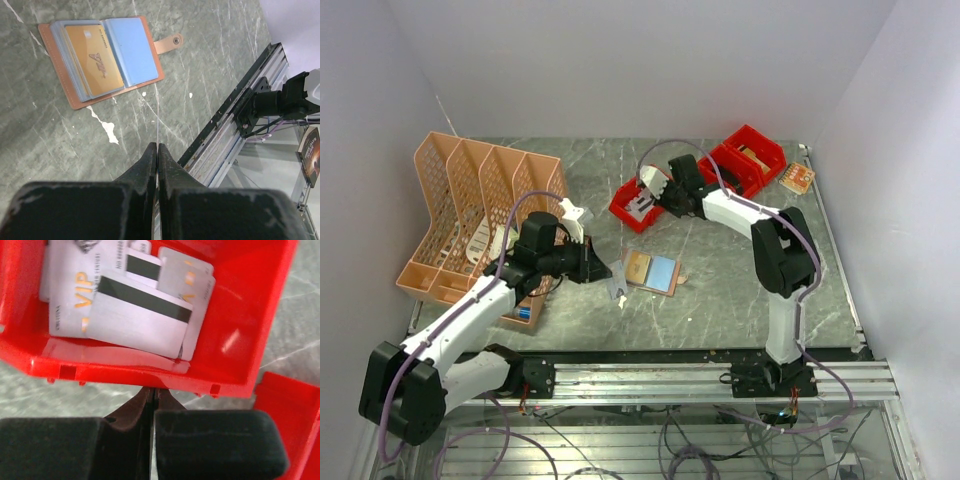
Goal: Put the credit cards into the card holder
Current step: Move the storage box to the center of the board, then adjust the card holder at the center of the board.
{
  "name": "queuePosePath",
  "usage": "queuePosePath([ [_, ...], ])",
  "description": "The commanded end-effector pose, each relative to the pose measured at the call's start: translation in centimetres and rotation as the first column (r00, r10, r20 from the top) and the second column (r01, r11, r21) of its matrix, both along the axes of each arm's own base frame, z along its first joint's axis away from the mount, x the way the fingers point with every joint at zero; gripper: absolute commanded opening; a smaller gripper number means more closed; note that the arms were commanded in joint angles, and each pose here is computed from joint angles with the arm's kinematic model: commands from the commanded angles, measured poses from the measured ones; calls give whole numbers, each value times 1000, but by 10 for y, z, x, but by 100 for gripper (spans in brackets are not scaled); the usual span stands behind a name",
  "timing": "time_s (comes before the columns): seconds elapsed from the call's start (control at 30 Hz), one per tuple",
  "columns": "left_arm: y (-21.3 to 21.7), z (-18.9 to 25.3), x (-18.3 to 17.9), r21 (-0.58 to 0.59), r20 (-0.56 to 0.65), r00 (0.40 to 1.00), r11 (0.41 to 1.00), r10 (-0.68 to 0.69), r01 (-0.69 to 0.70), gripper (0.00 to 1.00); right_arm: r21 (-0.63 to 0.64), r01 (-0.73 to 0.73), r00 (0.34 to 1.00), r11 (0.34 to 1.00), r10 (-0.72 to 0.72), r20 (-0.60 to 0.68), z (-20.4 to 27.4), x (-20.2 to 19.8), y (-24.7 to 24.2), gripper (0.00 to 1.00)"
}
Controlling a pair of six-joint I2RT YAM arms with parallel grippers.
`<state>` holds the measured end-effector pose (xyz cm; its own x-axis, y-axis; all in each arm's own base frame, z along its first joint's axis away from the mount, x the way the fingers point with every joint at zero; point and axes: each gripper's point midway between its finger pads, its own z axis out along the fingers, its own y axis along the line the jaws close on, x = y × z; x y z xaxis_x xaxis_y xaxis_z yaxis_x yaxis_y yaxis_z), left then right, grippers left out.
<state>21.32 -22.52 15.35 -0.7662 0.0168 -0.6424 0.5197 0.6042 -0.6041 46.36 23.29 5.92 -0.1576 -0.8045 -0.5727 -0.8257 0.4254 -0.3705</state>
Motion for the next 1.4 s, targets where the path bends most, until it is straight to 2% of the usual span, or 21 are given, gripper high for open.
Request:
queuePosePath([
  [0.0, 1, -1, 3, 6, -13, 1000, 1000, 22, -22, 7, 9, 70, 994, 998, -70, 81, 20, 35, -6, 0],
  [0.07, 3, -1, 5, 19, -12, 1000, 1000, 24, -24, 7, 43, -13, 1000, 999, 13, 12, 29, 12, -1, 0],
  [0.13, 4, -2, 6, 35, -9, 999, 999, 32, -32, 7, 130, -215, 971, 968, 226, -77, 43, -38, 16, 0],
  [0.17, 6, -3, 7, 45, -8, 999, 998, 38, -38, 7, 190, -332, 924, 924, 359, -134, 46, -73, 23, 3],
  [0.2, 7, -4, 8, 56, -9, 999, 997, 44, -43, 7, 285, -438, 851, 853, 496, -174, 52, -112, 33, 7],
  [0.23, 8, -5, 9, 65, -8, 999, 997, 48, -47, 7, 336, -471, 806, 815, 553, -211, 53, -139, 33, 11],
  [0.3, 10, -5, 10, 73, -6, 999, 996, 53, -52, 7, 381, -442, 778, 812, 559, -289, 44, -177, 22, 20],
  [0.37, 8, -2, 9, 57, -4, 999, 997, 50, -50, 7, 362, -383, 805, 850, 499, -321, 39, -194, 8, 30],
  [0.47, 1, 5, 10, 4, 8, 999, 999, 40, -40, 7, 327, -353, 845, 877, 449, -291, 37, -208, -7, 51],
  [0.53, -3, 7, 11, -14, 13, 999, 999, 31, -31, 7, 300, -342, 850, 891, 429, -305, 28, -216, -16, 57],
  [0.73, -6, 7, 15, -28, 9, 1000, 999, 27, -27, 7, 229, -322, 853, 919, 387, -351, 2, -225, -33, 58],
  [0.93, -7, 3, 14, -27, -2, 1000, 999, 23, -23, 7, 180, -279, 873, 943, 327, -363, -12, -214, -39, 52],
  [1.2, -8, 3, 15, -34, -6, 1000, 999, 21, -21, 7, 120, -228, 898, 966, 257, -358, -23, -197, -44, 37],
  [1.37, -10, 1, 15, -38, -10, 1000, 999, 15, -15, 7, 98, -241, 897, 966, 260, -359, -24, -196, -47, 19],
])
